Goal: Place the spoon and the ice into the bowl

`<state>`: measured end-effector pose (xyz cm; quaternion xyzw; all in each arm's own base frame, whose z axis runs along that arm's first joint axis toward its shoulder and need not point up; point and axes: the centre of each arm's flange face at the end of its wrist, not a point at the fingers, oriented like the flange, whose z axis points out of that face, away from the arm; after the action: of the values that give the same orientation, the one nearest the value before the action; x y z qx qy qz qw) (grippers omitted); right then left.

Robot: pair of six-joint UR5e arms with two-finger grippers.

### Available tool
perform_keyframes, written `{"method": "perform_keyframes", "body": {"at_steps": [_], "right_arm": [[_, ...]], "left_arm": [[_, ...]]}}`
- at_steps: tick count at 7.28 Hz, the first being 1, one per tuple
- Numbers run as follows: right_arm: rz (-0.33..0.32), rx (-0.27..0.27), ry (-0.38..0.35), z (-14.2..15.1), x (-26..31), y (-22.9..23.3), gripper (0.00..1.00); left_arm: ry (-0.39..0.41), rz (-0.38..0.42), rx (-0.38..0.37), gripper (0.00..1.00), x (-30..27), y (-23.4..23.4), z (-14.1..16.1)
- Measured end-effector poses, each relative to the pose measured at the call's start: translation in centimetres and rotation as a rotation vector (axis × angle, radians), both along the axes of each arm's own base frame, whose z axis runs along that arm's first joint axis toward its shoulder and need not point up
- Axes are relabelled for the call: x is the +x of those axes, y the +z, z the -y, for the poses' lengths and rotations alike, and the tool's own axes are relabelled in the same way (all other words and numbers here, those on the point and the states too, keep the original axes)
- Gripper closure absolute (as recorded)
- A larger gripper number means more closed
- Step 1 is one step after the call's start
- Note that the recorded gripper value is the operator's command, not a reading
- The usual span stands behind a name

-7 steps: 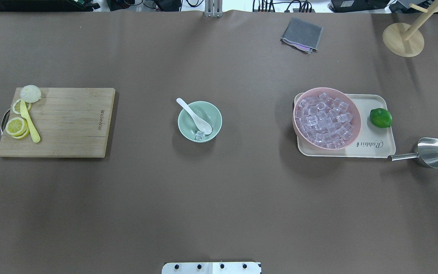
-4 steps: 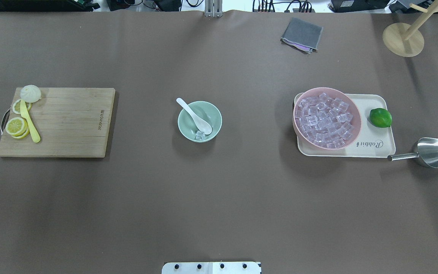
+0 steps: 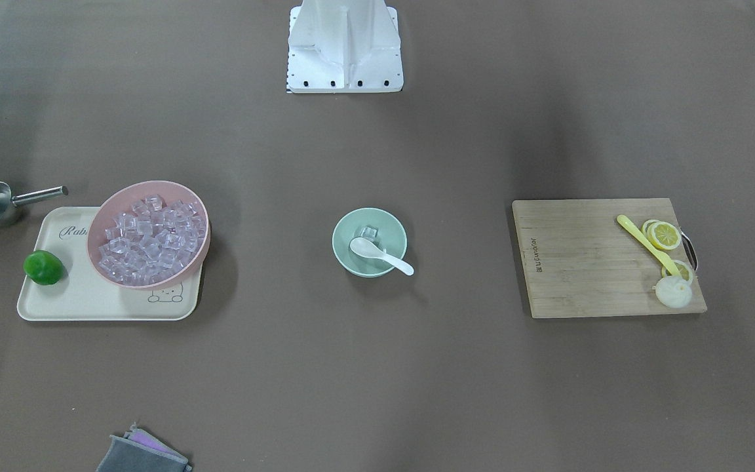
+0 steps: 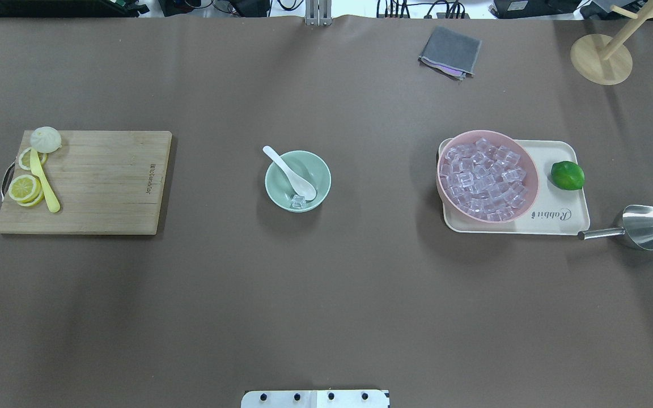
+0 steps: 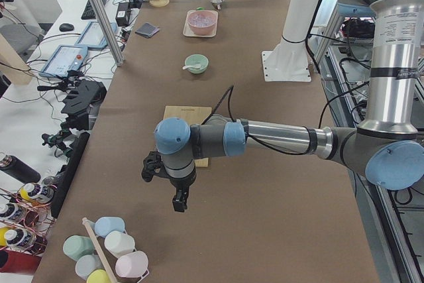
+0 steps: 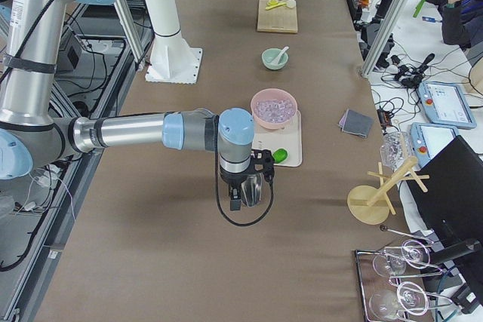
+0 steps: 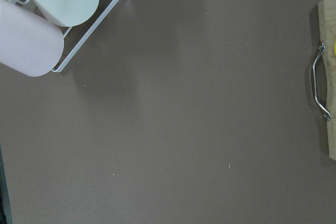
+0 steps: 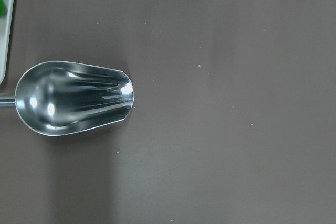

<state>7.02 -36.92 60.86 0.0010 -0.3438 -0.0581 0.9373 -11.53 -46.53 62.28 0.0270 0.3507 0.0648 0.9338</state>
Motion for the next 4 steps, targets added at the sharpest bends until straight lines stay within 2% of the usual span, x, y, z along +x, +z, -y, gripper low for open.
{"method": "perform_keyframes", "body": {"at_steps": [4], "right_arm": [[0.018,0.016,-0.002,0.13,-0.15,-0.22,0.00]], "left_arm": [[-0.004,-0.004,0.003,0.02,0.14,-0.12,-1.09]]}}
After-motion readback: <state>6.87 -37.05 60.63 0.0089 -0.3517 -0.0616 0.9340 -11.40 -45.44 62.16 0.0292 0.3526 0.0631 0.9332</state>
